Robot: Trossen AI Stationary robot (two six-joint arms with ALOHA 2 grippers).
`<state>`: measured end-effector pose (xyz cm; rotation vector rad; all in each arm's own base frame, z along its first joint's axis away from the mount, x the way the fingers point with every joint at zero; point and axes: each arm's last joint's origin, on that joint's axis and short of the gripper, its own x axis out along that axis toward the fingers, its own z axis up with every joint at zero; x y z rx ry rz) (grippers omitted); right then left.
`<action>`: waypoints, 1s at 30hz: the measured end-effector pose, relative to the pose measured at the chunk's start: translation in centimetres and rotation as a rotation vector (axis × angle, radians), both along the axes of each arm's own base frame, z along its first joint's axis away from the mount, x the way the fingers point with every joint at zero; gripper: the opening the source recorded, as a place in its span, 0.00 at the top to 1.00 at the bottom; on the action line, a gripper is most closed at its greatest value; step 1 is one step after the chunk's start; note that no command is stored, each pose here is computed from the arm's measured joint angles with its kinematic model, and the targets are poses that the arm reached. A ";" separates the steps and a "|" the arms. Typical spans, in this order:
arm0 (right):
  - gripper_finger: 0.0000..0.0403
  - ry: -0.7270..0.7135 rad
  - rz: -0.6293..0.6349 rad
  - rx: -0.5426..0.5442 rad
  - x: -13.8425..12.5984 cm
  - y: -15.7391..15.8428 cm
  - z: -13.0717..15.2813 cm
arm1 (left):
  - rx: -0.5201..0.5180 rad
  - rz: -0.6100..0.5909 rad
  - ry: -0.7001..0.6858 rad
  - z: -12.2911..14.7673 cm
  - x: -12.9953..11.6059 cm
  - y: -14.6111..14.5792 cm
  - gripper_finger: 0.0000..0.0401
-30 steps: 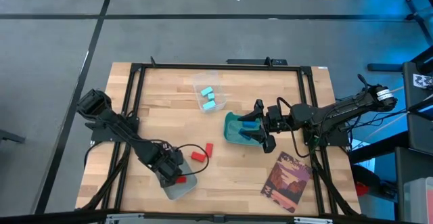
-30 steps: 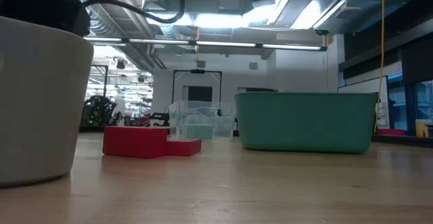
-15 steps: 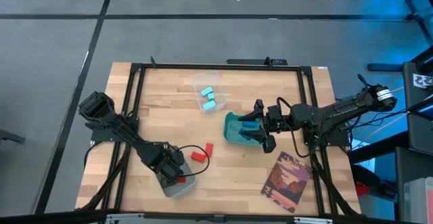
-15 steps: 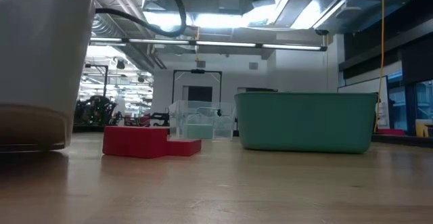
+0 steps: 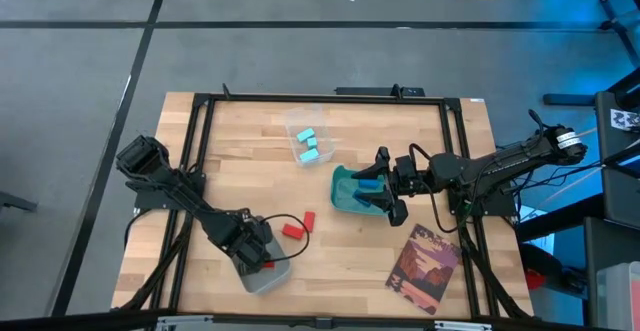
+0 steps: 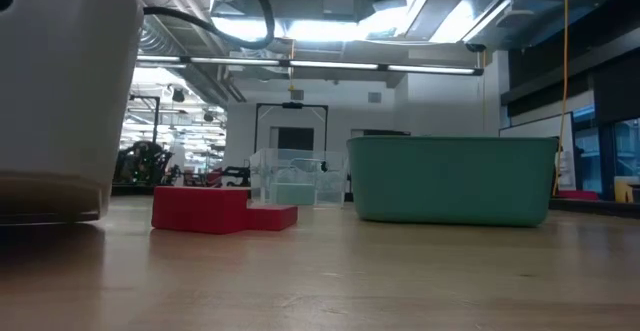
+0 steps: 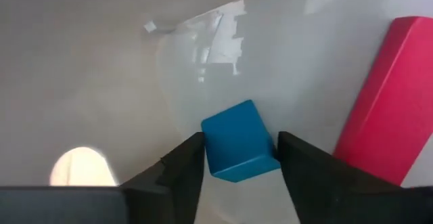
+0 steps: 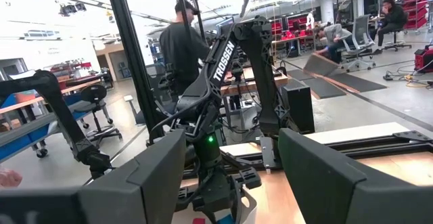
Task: Sort & place blocks by color
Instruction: Put the blue block into the green bin
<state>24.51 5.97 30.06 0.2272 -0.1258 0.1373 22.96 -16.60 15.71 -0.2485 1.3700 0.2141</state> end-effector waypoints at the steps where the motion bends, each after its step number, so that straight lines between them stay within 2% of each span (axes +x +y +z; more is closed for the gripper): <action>1: 0.40 0.000 0.000 0.000 0.0 0.0 0.0 | 0.003 0.000 0.001 0.0 0.0 0.0 0.59; 7: 0.40 0.000 0.000 0.000 0.0 0.0 0.0 | 0.010 0.000 0.001 0.0 0.0 0.1 0.74; 22: 0.40 0.001 0.000 0.000 0.0 0.0 0.0 | -0.027 -0.004 0.018 0.0 0.0 -0.1 0.98; 30: 0.40 0.001 0.000 0.000 0.0 0.0 0.0 | -0.030 -0.006 0.005 0.6 0.3 -0.3 1.00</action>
